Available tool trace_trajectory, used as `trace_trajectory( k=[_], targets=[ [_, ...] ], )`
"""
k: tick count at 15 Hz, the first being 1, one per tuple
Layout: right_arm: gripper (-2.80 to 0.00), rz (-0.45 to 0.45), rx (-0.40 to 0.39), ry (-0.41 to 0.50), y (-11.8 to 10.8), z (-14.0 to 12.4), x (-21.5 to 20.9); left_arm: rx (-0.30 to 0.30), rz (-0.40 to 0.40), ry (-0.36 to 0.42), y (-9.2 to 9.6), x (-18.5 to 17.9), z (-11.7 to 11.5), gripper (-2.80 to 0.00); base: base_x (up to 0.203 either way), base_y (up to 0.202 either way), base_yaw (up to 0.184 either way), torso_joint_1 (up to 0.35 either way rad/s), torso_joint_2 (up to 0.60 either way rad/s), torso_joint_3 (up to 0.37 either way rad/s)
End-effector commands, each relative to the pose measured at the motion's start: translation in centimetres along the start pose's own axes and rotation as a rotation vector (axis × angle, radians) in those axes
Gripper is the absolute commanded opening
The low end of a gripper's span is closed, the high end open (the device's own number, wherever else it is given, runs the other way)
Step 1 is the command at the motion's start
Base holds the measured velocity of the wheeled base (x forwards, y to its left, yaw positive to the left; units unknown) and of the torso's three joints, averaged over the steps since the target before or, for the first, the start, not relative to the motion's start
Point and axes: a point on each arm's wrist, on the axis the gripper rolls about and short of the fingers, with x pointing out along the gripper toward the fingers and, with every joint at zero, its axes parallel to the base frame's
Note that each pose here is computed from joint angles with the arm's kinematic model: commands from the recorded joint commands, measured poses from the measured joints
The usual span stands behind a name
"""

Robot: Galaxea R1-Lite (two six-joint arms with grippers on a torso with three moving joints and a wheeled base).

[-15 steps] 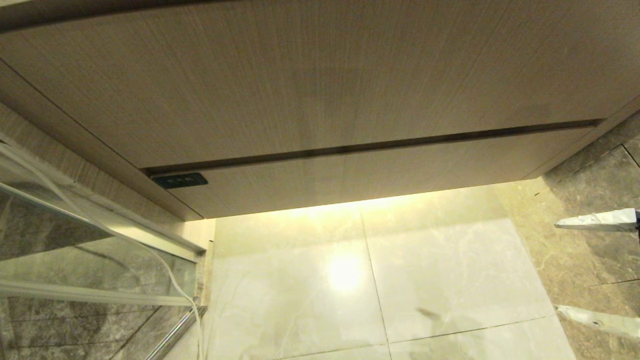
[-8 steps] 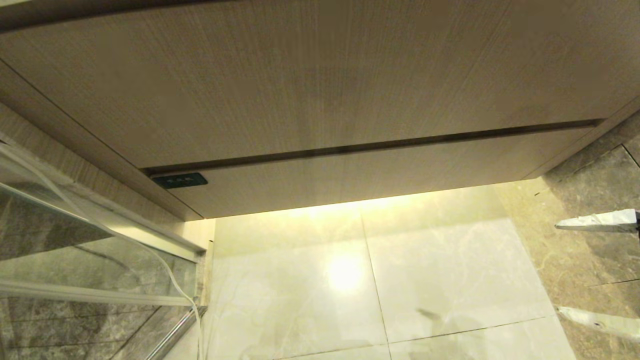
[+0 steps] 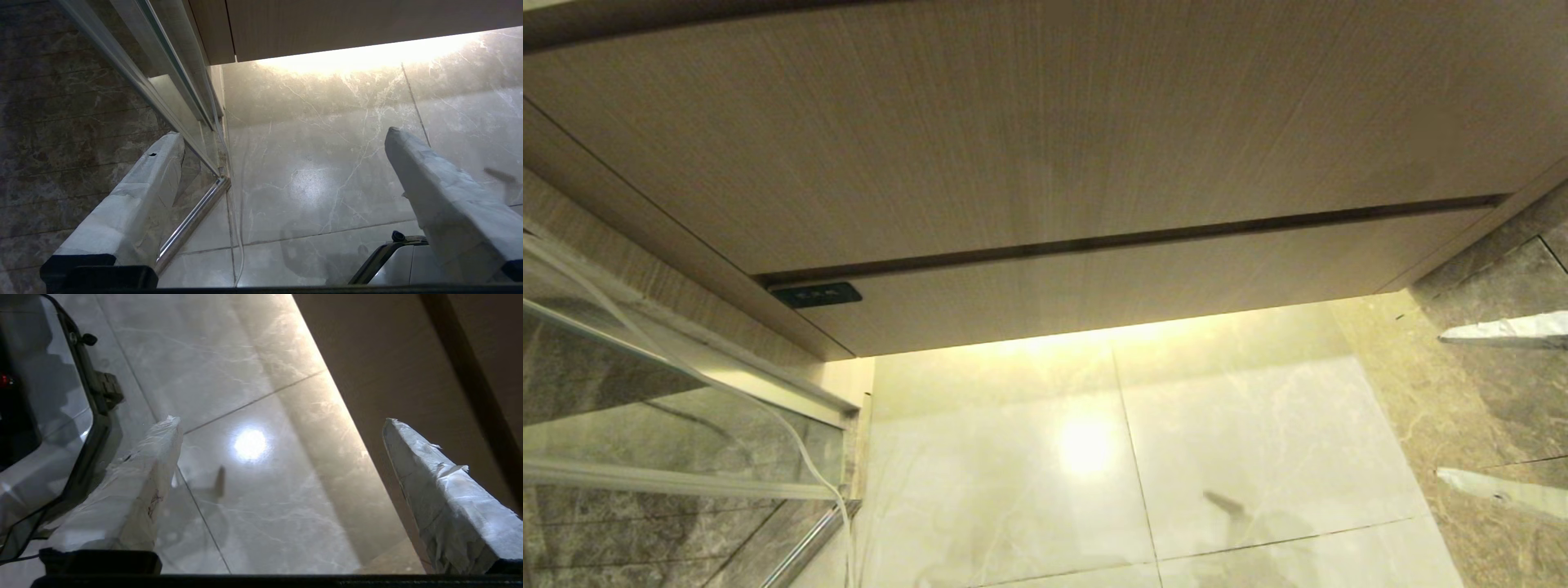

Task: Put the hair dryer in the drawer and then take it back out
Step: Pull open the drawer

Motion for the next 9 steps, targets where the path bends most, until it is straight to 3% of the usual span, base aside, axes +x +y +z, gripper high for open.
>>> trace_trajectory(
  k=[1, 4, 6, 7, 9],
  targets=[
    [0.0, -0.009, -0.013, 0.0, -0.2, 0.0, -0.1, 0.0, 0.0, 0.0, 0.0, 0.0, 0.0, 0.0, 0.0, 0.0, 0.0, 0.0, 0.0, 0.0],
    [0.0, -0.01, -0.014, 0.0, -0.2, 0.0, -0.1, 0.0, 0.0, 0.0, 0.0, 0.0, 0.0, 0.0, 0.0, 0.0, 0.0, 0.0, 0.0, 0.0],
    [0.0, -0.056, -0.209, 0.001, -1.2, -0.1, 0.2, 0.0, 0.0, 0.0, 0.0, 0.0, 0.0, 0.0, 0.0, 0.0, 0.0, 0.0, 0.0, 0.0],
    [0.0, -0.075, -0.266, 0.003, -1.6, -0.2, 0.3, 0.0, 0.0, 0.0, 0.0, 0.0, 0.0, 0.0, 0.0, 0.0, 0.0, 0.0, 0.0, 0.0],
    [0.0, -0.075, -0.266, 0.003, -1.6, -0.2, 0.3, 0.0, 0.0, 0.0, 0.0, 0.0, 0.0, 0.0, 0.0, 0.0, 0.0, 0.0, 0.0, 0.0]
  ],
)
